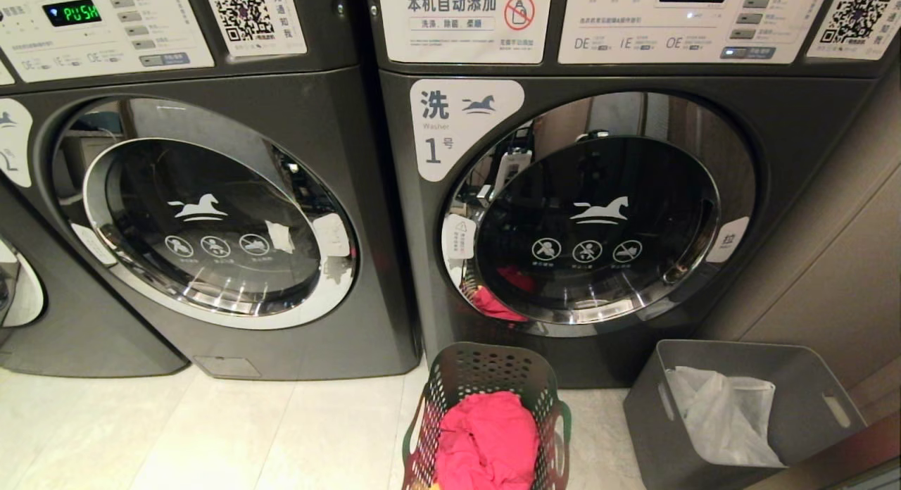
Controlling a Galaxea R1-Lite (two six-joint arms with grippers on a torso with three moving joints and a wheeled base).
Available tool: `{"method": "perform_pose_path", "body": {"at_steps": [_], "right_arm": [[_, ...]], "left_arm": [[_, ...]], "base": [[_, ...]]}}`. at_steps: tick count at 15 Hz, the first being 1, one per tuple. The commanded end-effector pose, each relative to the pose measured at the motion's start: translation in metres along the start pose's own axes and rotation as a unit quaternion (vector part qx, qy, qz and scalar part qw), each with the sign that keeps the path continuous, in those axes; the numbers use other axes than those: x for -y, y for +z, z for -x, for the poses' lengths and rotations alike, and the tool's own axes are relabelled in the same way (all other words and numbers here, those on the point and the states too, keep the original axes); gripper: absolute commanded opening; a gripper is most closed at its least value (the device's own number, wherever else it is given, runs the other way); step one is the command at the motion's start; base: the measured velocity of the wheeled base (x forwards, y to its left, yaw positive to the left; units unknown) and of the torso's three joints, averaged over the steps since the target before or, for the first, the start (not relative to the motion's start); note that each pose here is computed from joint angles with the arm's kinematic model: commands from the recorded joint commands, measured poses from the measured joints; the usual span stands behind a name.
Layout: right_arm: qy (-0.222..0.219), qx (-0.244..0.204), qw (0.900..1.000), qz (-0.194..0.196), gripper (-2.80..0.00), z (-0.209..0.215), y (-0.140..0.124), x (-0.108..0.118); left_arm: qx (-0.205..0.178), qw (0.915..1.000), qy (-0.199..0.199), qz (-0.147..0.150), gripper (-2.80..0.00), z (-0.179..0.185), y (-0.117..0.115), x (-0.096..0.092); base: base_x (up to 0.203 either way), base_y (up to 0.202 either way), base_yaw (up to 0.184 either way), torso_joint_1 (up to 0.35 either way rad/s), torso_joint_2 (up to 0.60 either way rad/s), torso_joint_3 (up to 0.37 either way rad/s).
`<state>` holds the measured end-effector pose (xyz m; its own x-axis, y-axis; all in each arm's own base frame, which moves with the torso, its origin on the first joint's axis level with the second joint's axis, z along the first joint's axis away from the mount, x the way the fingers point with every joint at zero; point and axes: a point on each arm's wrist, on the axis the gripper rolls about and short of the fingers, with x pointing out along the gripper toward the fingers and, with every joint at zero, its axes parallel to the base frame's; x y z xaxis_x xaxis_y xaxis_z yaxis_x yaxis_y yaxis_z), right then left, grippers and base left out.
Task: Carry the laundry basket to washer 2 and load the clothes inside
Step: Open the lid of the washing machine
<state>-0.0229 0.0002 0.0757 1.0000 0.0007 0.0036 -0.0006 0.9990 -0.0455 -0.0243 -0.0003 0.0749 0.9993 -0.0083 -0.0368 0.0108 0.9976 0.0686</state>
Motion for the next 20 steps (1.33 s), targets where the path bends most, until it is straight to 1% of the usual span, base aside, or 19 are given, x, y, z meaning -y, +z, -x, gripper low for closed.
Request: {"method": "perform_pose_path", "body": {"at_steps": [1, 13, 16, 20], "right_arm": [[0.0, 0.0, 1.0, -0.001, -2.8, -0.0001, 0.0001, 0.0], [-0.001, -0.001, 1.0, -0.005, -2.8, -0.0001, -0.0001, 0.0], [0.0, -0.001, 1.0, -0.004, -2.8, -0.0001, -0.0001, 0.0], [-0.002, -0.001, 1.0, -0.005, -2.8, -0.0001, -0.0001, 0.0001]], "left_arm": [[-0.001, 1.0, 0.0, 0.0, -2.8, -0.0001, 0.0001, 0.0], [-0.001, 1.0, 0.0, 0.0, -2.8, -0.0001, 0.0001, 0.0], [-0.001, 1.0, 0.0, 0.0, -2.8, -0.0001, 0.0001, 0.0], [-0.001, 1.0, 0.0, -0.001, -2.8, -0.0001, 0.0001, 0.0]], "base": [[0.0, 0.0, 0.0, 0.0, 0.0, 0.0], [0.0, 0.0, 0.0, 0.0, 0.0, 0.0], [0.002, 0.004, -0.123, 0.002, 0.0, 0.002], [0.001, 0.009, -0.208, 0.004, 0.01, 0.003]]}}
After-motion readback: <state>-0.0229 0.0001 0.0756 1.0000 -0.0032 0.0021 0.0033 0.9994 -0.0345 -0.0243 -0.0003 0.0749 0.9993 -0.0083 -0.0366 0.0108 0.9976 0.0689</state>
